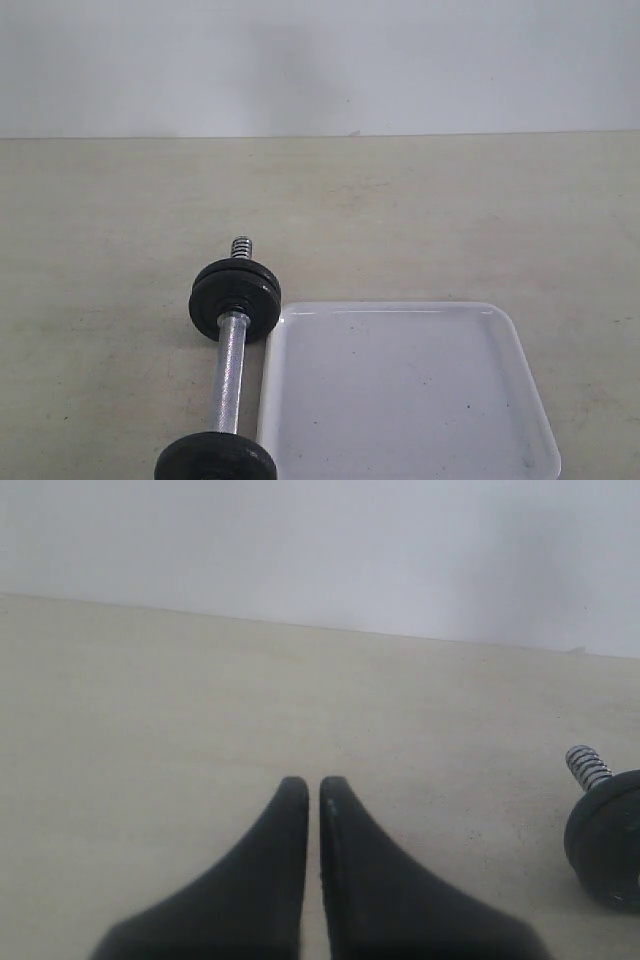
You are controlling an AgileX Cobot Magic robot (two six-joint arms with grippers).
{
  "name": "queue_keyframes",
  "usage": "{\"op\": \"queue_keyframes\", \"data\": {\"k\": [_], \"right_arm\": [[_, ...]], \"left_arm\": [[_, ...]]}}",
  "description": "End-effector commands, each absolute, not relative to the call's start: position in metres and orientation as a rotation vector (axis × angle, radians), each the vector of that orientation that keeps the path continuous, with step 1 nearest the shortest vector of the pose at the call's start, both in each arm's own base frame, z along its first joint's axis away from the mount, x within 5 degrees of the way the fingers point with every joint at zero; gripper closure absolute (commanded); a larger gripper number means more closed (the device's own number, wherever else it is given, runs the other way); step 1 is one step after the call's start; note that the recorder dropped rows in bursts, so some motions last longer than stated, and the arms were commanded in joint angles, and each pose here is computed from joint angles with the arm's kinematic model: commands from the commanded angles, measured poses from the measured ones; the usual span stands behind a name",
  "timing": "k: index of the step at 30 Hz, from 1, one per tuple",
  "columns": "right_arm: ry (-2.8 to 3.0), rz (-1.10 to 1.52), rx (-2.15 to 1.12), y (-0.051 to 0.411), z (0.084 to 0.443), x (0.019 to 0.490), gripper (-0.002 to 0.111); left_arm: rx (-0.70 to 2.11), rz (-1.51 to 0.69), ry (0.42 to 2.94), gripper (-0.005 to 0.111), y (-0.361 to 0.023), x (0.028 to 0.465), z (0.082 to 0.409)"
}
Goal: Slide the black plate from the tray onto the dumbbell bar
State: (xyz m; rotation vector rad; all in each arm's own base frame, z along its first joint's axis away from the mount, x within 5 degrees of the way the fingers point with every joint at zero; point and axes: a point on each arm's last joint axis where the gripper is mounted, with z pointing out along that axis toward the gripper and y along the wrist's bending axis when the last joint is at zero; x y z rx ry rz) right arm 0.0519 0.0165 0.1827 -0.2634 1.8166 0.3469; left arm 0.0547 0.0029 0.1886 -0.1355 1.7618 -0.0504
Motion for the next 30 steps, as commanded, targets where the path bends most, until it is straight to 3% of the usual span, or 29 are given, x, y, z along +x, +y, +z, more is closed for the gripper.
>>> {"op": "queue_keyframes", "data": {"k": [1, 12, 30], "right_arm": [[1.797, 0.296, -0.322, 0.016, 0.183, 0.052, 0.108], [1.621, 0.359, -0.343, 0.024, 0.199, 0.051, 0.108], [1.824, 0.029, -0.083, 0.007, 0.182, 0.053, 0.108]], "left_arm": [[-0.142, -0.049, 1.762, 0.102, 0.003, 0.055, 0.187], [-0.141, -0.047, 1.762, 0.102, 0.003, 0.055, 0.187], [-0.138, -0.044, 1.763, 0.102, 0.003, 0.055, 0.187]]}}
